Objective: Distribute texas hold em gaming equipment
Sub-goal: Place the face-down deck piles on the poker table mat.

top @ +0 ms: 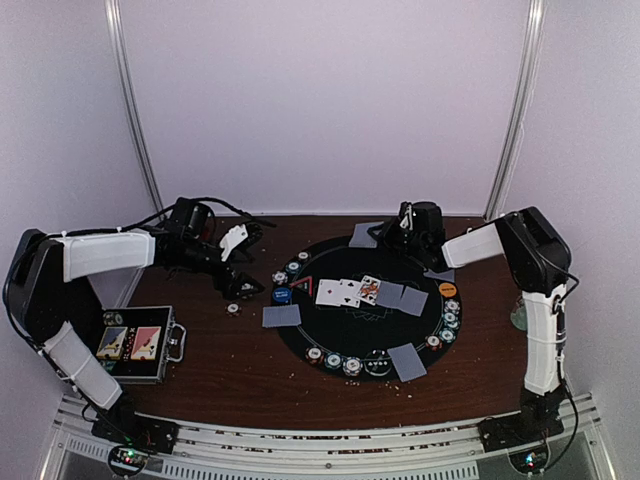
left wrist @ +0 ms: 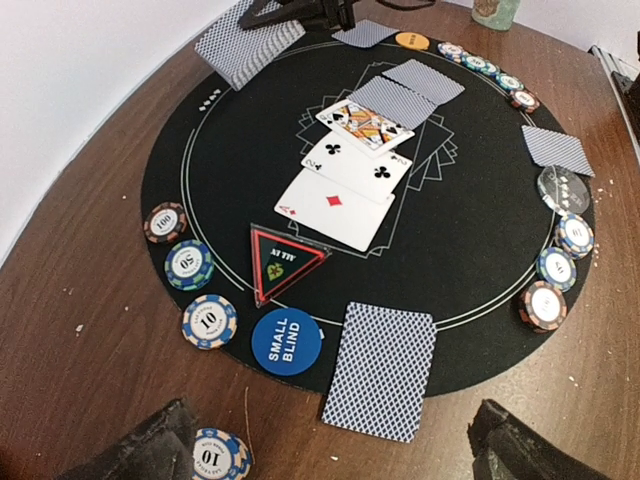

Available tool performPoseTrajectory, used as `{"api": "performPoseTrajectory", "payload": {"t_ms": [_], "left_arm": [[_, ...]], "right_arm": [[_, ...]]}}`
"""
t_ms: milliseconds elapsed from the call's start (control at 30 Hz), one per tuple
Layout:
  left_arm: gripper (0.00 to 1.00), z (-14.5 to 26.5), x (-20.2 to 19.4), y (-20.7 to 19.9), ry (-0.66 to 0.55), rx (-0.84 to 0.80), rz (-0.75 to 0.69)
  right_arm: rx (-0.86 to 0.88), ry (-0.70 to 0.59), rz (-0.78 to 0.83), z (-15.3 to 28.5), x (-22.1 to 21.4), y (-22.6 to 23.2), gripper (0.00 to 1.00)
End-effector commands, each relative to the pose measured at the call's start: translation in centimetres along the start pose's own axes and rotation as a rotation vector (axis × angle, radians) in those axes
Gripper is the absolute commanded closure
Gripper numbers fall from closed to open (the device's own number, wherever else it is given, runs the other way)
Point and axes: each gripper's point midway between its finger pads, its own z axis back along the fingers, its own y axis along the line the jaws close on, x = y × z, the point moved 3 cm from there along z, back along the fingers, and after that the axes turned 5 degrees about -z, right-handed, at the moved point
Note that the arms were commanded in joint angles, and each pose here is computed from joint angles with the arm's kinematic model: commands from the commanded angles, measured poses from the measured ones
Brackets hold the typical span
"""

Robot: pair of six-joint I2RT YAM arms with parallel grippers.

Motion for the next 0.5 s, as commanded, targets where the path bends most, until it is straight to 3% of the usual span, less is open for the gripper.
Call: {"api": "performPoseTrajectory", "payload": {"t_ms": [0, 333, 467], "left_arm": [[0.02, 0.7, 1.1, 0.5, -0.061, 0.023, -0.012], [0.02, 0.8, 0.9, 1.1, -0.068, 0.036, 0.001], [0.02, 0.9, 1.0, 1.3, -0.072, 0.042, 0.004]], "right_arm": [[-0.036, -0.083, -0.053, -2.3, 3.3, -2.3, 1.0], [-0.124, -0.09, -0.098, -6.0, 3.9, -6.4, 1.0], [-0.201, -0.067, -0.071, -6.2, 3.8, -7.3, 0.86]]}}
